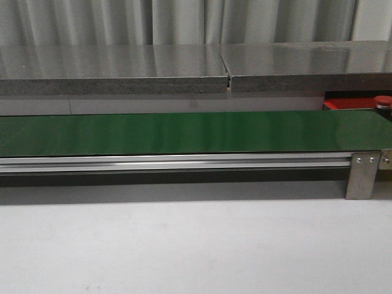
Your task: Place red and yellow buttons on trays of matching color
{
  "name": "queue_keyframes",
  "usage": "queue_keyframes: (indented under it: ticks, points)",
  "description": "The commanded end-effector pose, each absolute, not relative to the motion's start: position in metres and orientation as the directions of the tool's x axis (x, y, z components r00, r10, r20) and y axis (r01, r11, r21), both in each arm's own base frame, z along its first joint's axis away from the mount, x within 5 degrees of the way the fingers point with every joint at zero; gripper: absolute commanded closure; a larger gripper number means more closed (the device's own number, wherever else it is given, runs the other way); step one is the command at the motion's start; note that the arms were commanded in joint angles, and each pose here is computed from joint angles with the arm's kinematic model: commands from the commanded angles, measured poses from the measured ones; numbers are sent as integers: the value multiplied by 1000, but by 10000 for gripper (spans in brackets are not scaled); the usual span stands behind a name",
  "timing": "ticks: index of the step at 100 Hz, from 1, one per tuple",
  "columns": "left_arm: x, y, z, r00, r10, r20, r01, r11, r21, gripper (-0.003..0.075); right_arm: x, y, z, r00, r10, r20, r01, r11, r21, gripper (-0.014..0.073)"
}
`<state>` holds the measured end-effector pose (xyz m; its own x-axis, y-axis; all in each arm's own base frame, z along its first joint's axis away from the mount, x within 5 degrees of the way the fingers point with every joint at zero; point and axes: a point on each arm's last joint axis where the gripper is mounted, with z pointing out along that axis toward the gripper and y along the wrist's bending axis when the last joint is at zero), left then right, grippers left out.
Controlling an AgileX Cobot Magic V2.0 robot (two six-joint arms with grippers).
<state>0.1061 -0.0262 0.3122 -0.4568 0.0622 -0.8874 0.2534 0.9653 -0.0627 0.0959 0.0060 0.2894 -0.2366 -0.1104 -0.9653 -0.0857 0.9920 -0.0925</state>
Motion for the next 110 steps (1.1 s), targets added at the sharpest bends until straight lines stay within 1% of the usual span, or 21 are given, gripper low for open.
queue_keyframes:
  ticks: [1,15,33,50,61,79,84,110]
  points:
    - [108,-26,327,-376,32,-926,248,966,-68,739,90,5,301,-102,-116,-988,-67,992,-110,715]
    - [108,-26,327,-376,32,-926,248,966,-68,739,82,4,290,-71,-107,-992,-62,993,-103,715]
    - [108,-26,327,-376,32,-926,248,966,-68,739,77,1,278,64,-98,-993,-8,995,-99,715]
    - [108,-26,327,-376,32,-926,248,966,-68,739,76,-3,256,76,-59,-995,42,998,-56,715]
    - [108,-26,327,-376,32,-926,248,966,-68,739,70,-2,245,115,-56,-992,41,998,-52,715]
    - [108,-26,327,-376,32,-926,248,966,-68,739,61,-2,218,163,-31,-986,35,999,-26,715]
    - [108,-26,327,-376,32,-926,248,966,-68,739,58,-2,215,144,-32,-989,40,999,-26,715]
    - [110,-27,326,-384,33,-923,248,966,-69,739,54,-2,216,168,-32,-985,43,999,-25,715]
